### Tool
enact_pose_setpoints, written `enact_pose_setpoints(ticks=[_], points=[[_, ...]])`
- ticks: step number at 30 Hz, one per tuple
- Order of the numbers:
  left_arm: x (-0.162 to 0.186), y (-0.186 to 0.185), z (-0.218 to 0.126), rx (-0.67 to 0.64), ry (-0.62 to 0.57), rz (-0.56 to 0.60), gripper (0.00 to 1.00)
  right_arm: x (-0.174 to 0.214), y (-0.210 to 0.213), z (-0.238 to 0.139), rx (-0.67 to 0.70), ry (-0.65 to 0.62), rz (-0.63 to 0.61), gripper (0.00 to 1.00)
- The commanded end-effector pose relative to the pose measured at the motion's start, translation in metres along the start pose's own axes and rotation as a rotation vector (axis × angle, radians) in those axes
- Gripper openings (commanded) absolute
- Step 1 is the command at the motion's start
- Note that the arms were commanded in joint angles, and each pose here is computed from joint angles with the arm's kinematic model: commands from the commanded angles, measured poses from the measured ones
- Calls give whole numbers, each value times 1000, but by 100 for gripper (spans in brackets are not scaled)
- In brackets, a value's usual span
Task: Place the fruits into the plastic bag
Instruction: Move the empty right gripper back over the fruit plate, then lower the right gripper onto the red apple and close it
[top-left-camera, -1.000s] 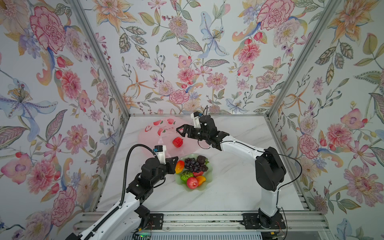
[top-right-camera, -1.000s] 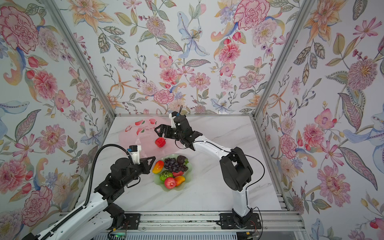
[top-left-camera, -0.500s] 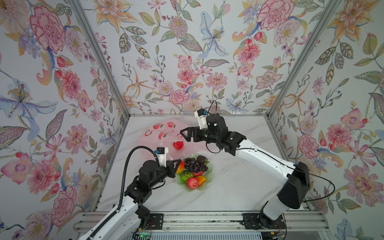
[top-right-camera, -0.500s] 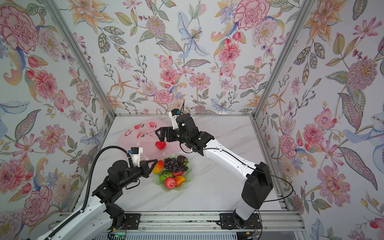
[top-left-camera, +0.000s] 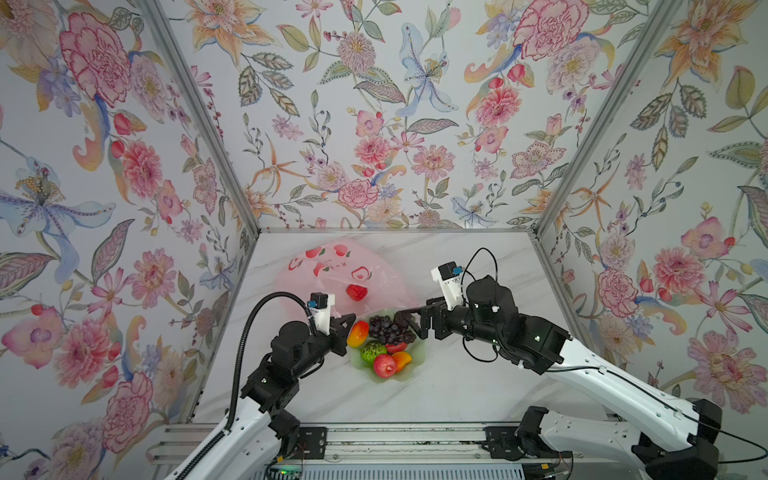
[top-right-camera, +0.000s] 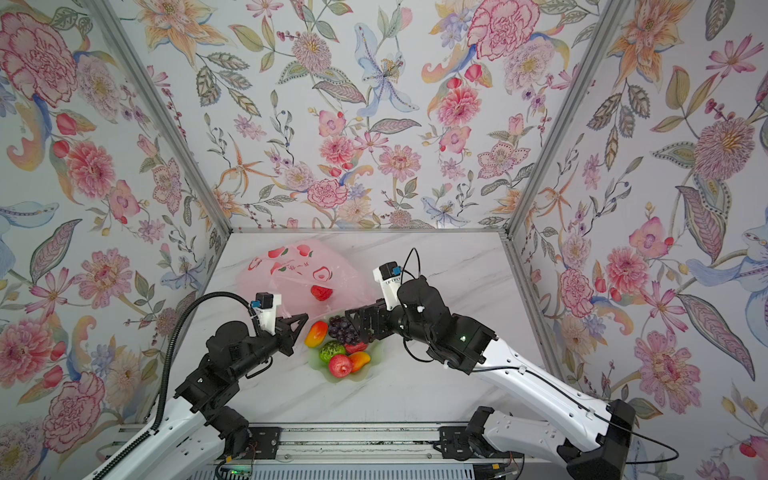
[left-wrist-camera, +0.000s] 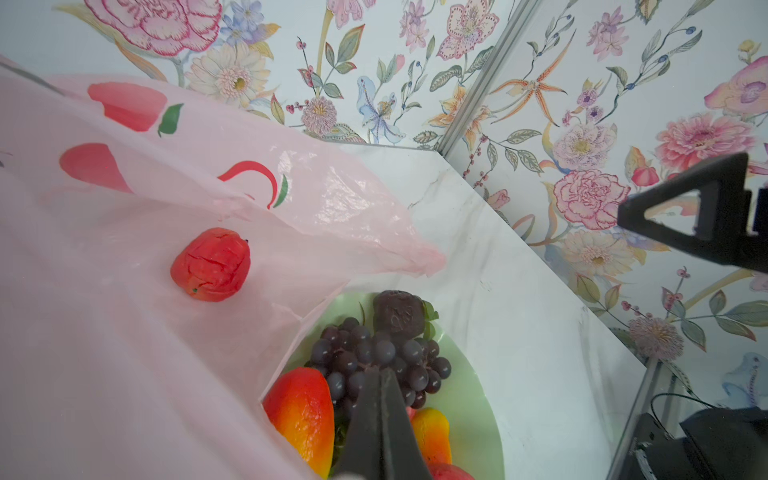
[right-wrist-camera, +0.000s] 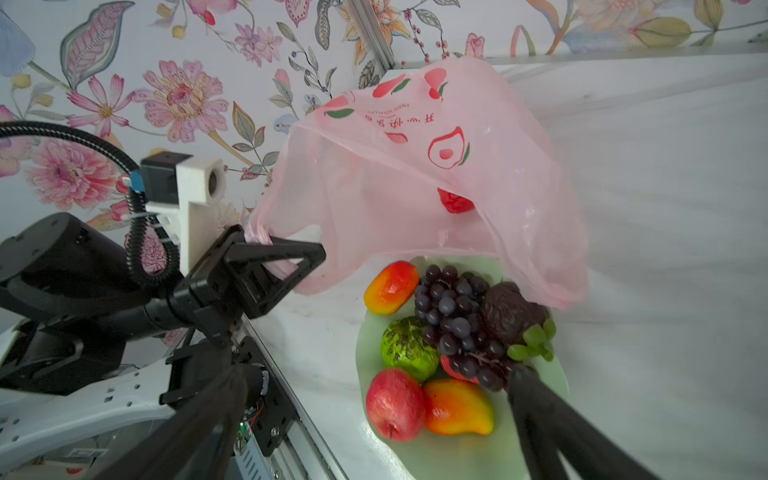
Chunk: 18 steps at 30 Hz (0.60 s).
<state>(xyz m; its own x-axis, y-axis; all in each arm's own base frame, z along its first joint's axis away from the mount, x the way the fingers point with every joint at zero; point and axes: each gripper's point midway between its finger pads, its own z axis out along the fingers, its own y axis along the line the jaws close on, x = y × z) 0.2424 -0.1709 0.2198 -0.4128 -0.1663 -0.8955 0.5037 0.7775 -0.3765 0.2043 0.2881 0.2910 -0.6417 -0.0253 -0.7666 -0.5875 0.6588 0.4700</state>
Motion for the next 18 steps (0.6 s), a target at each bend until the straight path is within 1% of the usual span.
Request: enact_pose_setpoints(ticks=[1, 4, 7, 14, 18], points=[[-5, 14, 4, -72, -56, 50, 0, 7, -14, -6, 49, -20, 9, 99], [-8, 26, 3, -136, -102, 64, 0, 16, -23, -3, 80, 14, -21, 99], [-11, 35, 2, -177, -151, 72, 0, 27, -32, 8, 115, 71, -44, 99], [-6, 42, 1, -189, -203, 69, 0, 60, -47, 43, 163, 234, -58, 99], [0, 42, 1, -172, -218, 92, 0, 70, -44, 66, 137, 300, -55, 99]])
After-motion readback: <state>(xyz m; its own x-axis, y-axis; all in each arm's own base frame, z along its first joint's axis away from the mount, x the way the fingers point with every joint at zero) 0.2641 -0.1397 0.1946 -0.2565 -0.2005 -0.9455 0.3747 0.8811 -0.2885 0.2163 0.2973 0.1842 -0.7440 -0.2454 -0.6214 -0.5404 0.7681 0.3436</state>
